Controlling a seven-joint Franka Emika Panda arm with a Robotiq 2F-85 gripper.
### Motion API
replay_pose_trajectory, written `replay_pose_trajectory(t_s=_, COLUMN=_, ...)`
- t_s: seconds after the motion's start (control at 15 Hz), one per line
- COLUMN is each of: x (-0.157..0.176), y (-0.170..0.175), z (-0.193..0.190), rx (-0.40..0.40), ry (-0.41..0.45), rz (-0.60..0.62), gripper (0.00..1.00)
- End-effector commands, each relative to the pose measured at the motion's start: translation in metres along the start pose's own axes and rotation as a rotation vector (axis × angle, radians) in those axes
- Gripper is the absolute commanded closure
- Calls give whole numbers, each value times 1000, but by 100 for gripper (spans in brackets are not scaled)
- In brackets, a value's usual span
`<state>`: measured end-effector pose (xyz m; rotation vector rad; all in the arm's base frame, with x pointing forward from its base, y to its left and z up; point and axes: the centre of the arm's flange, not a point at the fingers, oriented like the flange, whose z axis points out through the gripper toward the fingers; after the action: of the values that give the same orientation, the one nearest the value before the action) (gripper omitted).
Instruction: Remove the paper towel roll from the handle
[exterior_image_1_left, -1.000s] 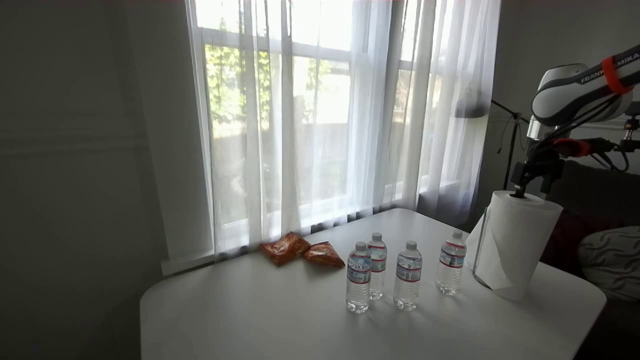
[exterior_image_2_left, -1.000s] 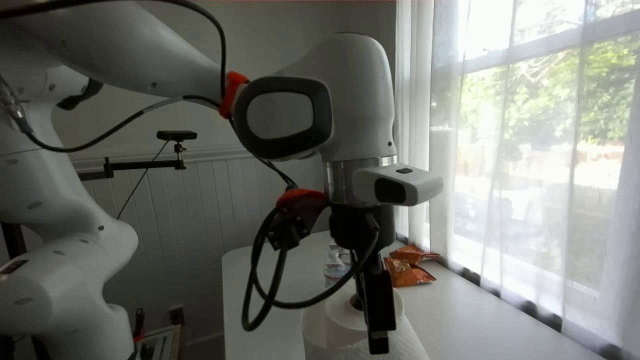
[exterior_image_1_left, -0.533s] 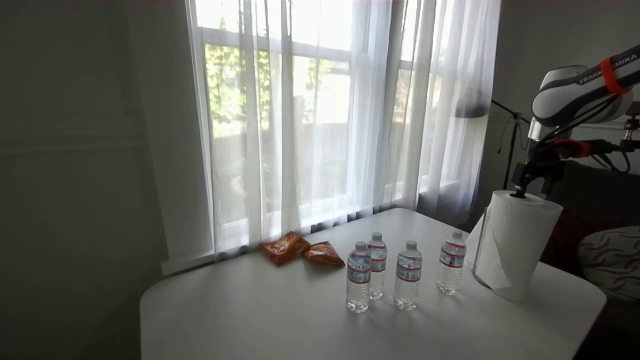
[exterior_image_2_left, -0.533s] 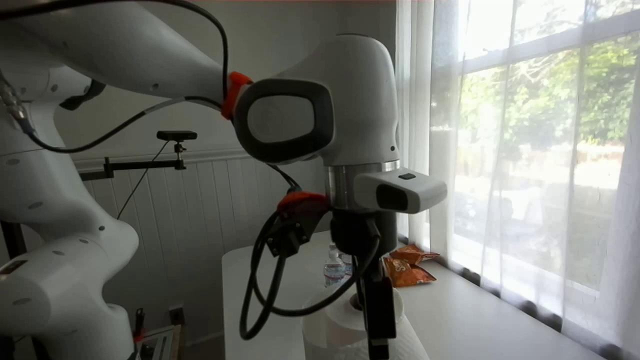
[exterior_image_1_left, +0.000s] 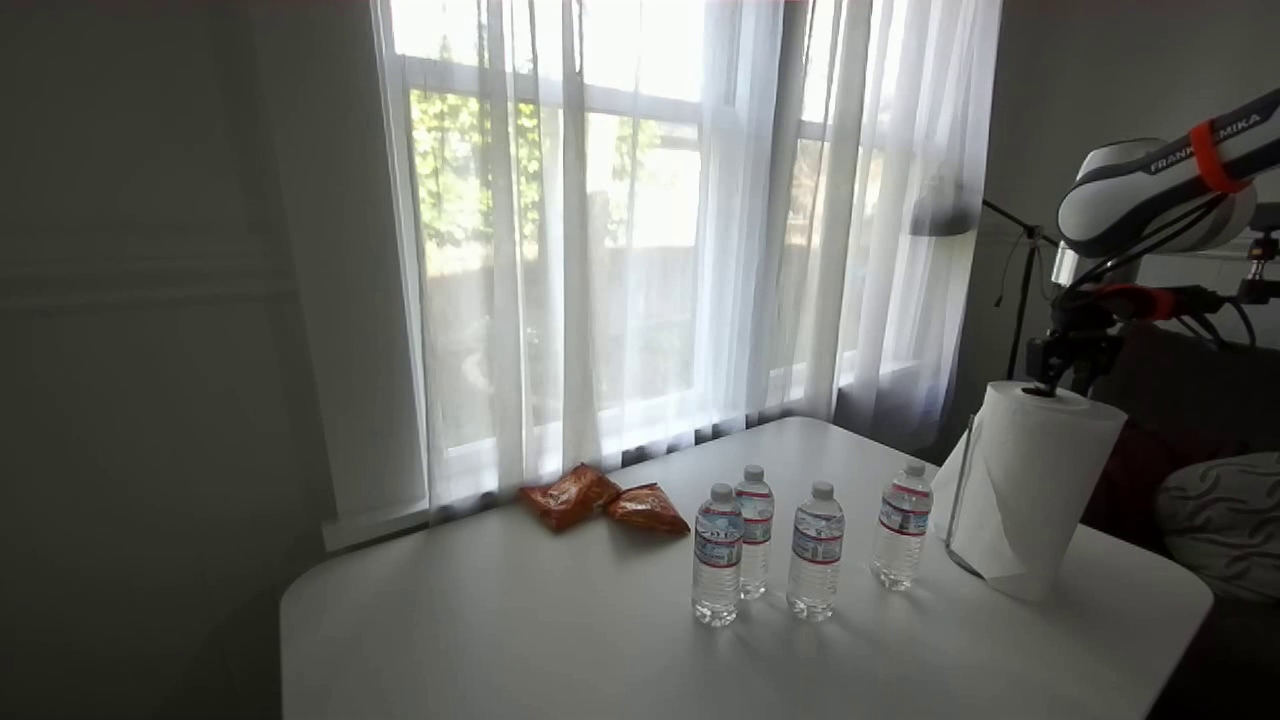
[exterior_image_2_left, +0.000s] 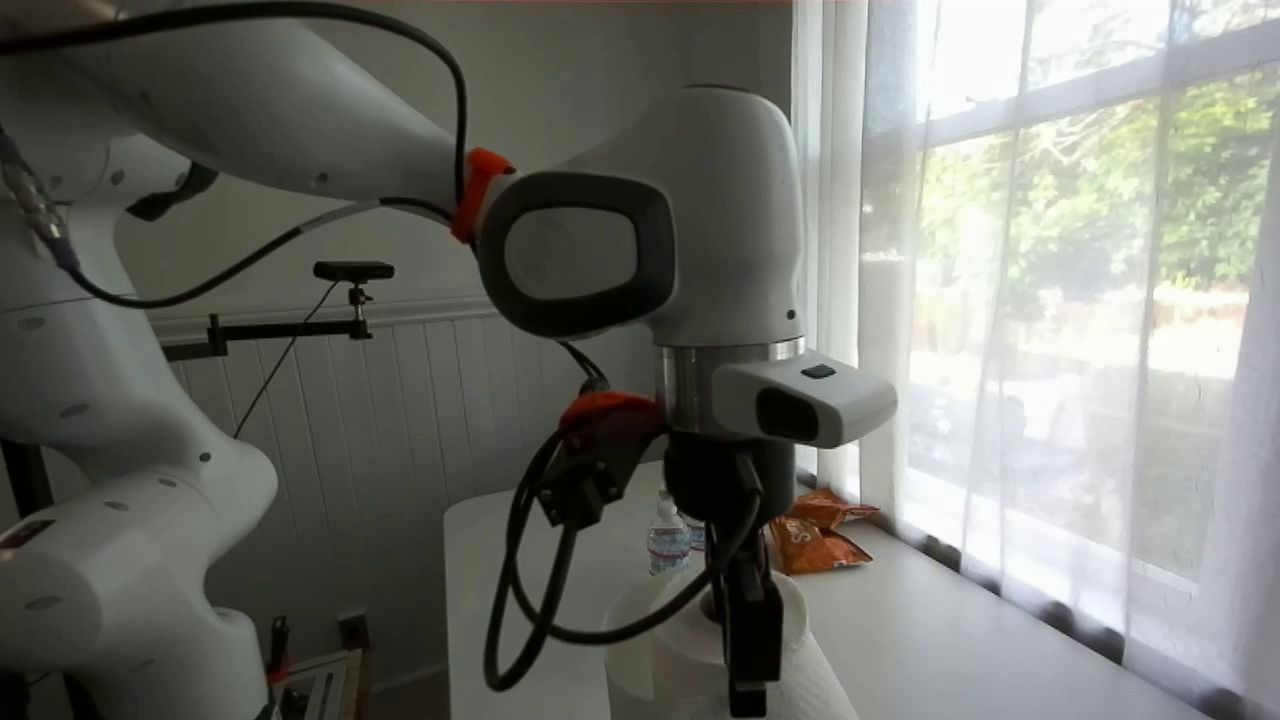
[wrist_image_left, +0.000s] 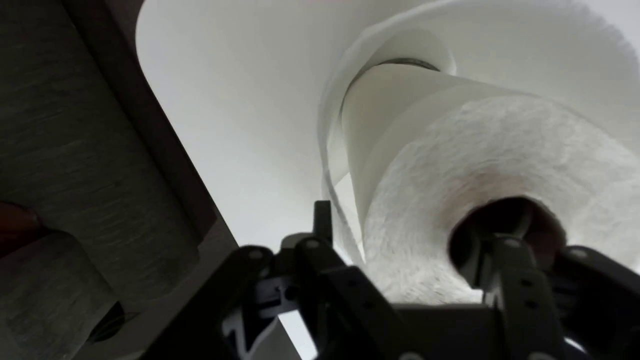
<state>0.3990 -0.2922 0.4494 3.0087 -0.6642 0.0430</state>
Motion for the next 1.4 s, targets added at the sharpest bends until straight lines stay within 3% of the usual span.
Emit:
replay_pose_trajectory(t_s=0.0, x=-1, y=-6, z=-9, rx=34, ry=-9, rz=12, gripper=69)
replay_pose_trajectory(t_s=0.2, x=-5, y=-14, z=-22, rx=50, ry=5, rz=19, gripper=92)
replay_pose_trajectory(t_s=0.33, x=-7, y=-18, z=-33, rx=52, ry=17, rz=13, gripper=99)
replay_pose_trajectory(t_s=0.87, x=-19, y=-39, z=-100, rx=49, ry=27, rz=37, gripper=97)
replay_pose_trajectory(t_s=1.33, x=-26, y=-60, z=-157, rx=2, ry=19, rz=118, gripper=97)
